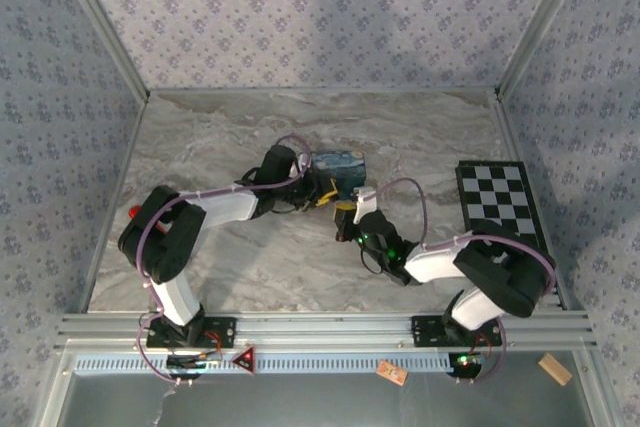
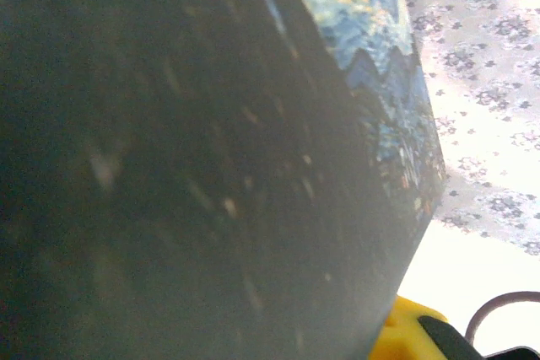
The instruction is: Unlock the padlock with the key
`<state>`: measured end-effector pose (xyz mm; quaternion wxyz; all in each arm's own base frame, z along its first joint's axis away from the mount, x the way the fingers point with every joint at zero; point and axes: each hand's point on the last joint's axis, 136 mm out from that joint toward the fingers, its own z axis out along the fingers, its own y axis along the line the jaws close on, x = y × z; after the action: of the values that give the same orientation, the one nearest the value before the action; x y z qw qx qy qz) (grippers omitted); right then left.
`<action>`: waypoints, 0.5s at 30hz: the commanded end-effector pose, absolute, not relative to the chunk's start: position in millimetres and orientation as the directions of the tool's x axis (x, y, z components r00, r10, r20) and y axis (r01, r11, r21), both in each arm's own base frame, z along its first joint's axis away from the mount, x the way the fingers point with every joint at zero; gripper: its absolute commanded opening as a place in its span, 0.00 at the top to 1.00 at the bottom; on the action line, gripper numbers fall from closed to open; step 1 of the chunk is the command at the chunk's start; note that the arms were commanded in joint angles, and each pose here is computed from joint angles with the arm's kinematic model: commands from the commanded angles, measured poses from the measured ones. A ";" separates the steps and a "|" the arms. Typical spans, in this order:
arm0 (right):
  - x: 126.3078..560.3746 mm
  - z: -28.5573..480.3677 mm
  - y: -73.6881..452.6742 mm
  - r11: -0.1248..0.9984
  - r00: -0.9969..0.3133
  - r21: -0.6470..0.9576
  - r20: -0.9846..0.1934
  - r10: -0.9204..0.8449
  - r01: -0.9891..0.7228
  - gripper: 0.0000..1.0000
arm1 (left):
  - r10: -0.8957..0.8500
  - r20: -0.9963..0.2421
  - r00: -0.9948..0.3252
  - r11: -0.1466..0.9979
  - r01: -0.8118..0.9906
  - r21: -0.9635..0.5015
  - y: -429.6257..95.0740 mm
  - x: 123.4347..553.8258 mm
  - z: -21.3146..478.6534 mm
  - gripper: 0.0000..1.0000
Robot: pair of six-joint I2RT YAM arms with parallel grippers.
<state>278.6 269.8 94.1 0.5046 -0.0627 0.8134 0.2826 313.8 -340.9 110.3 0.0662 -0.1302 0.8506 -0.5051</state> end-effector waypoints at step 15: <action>272.0 38.2 277.7 0.831 -0.620 0.473 -0.756 0.212 -0.292 1.00 | -0.305 -0.047 -0.951 0.511 -0.122 -0.851 -332.3 314.9 87.7 0.61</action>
<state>272.6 270.0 38.7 0.4441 -0.0295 0.8518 0.2763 312.8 -334.9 78.0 0.0663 -0.1416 0.8595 -0.4866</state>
